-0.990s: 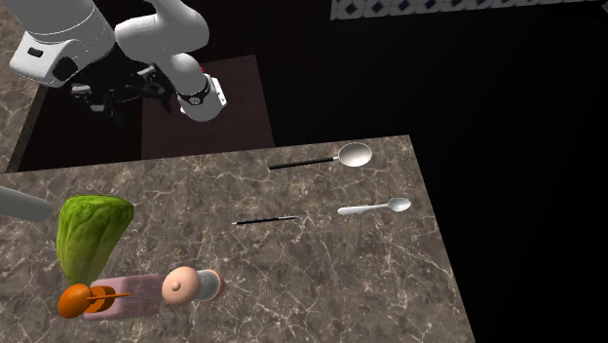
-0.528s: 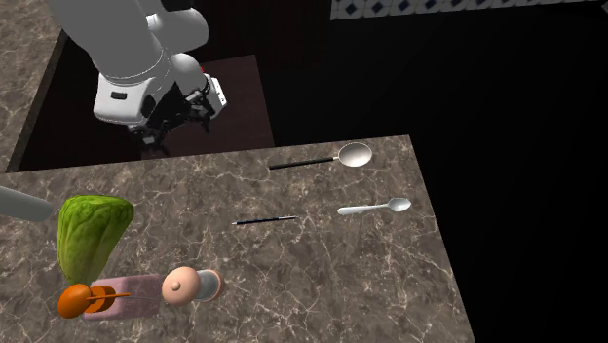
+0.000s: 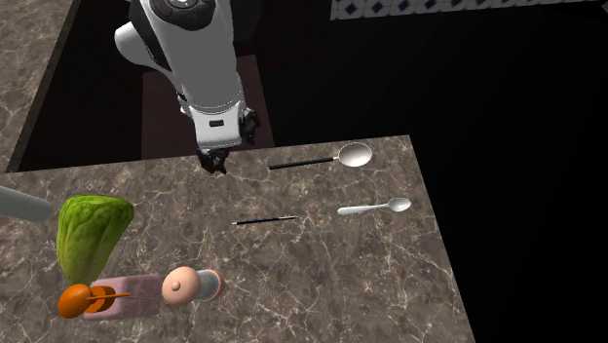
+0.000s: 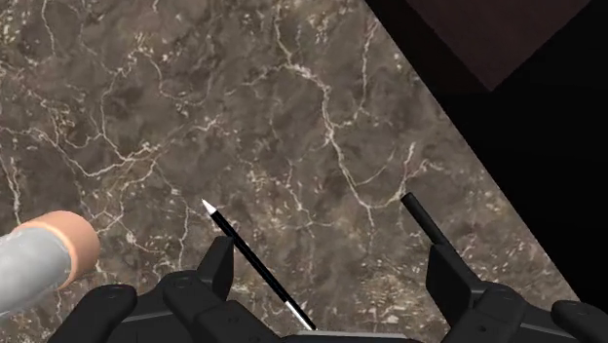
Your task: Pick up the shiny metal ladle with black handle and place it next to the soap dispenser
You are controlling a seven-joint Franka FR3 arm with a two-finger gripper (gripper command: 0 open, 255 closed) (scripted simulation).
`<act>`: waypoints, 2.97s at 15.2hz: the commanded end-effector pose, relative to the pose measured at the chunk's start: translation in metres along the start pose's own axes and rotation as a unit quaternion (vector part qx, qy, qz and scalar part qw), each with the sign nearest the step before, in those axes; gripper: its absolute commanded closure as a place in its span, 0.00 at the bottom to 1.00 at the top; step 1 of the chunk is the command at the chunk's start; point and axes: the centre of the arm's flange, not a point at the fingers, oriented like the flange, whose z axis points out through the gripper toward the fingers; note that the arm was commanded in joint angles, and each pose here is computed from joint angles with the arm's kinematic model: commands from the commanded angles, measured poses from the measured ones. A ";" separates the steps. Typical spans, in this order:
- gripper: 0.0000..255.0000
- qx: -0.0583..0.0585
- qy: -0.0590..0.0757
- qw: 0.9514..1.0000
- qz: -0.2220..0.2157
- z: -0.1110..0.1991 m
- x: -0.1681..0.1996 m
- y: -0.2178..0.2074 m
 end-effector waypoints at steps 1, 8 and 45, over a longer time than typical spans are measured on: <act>0.00 -0.003 -0.001 0.999 -0.038 0.009 0.021 -0.015; 0.00 -0.013 -0.007 0.986 -0.168 0.049 0.079 -0.080; 1.00 -0.028 -0.015 0.939 -0.343 0.136 0.127 -0.185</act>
